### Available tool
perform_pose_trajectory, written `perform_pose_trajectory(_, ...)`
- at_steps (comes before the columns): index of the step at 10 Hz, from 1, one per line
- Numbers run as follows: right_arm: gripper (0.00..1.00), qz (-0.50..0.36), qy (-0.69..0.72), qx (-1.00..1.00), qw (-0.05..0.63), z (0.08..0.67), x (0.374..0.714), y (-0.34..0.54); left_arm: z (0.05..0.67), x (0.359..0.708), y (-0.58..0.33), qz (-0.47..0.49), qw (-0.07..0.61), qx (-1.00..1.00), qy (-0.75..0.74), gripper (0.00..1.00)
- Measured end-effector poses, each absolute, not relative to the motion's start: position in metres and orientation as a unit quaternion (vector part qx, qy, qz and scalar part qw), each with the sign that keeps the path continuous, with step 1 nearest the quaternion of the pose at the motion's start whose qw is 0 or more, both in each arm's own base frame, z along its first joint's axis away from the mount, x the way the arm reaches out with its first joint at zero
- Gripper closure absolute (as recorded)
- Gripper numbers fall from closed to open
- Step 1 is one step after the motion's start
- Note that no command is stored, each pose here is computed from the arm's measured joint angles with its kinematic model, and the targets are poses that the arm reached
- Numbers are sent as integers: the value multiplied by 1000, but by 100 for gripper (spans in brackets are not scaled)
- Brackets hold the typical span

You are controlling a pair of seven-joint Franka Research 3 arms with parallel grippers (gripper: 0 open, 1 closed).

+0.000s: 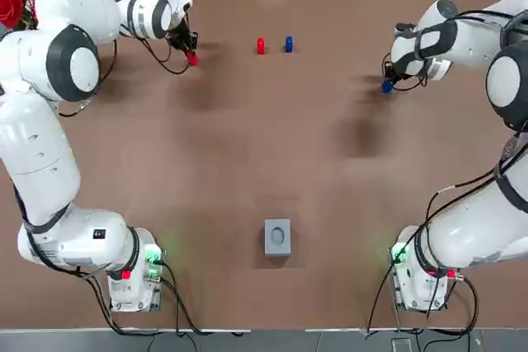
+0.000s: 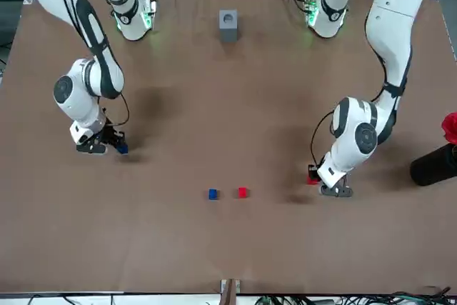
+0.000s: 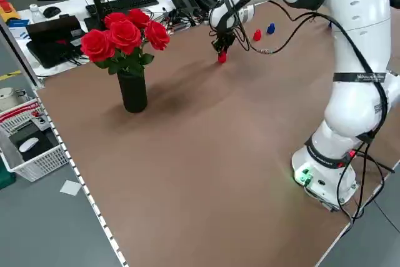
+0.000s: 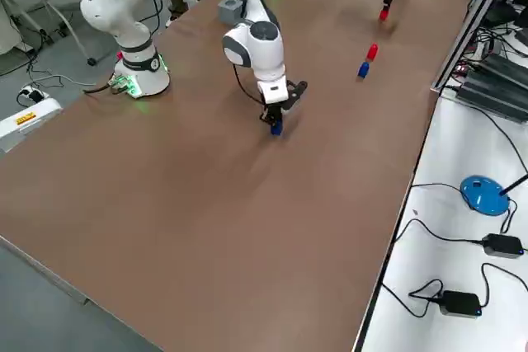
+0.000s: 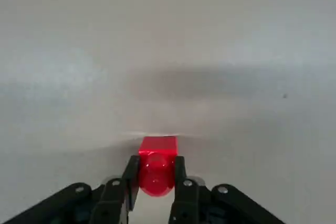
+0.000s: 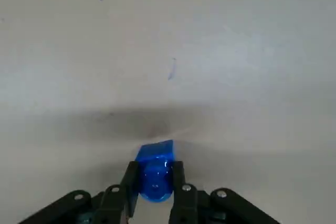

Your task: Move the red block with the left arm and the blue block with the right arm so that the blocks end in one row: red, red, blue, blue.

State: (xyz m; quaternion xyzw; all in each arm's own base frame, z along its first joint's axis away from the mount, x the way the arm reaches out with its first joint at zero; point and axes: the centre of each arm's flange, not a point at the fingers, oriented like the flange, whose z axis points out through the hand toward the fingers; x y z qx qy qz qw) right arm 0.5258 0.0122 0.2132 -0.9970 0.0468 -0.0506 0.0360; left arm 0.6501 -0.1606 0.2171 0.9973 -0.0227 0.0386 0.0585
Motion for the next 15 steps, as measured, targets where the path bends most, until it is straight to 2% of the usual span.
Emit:
perform_pose_trajectory(4,70,-59,58,-996,45,213,548,56,216,670,-209,68,38,997,-5,70)
perform_pose_trajectory(10,70,-67,80,-993,57,214,574,120,215,667,-284,84,47,994,-47,70)
perform_pose_trajectory(15,70,-71,103,-990,61,214,592,148,215,677,-310,73,20,995,-62,70)
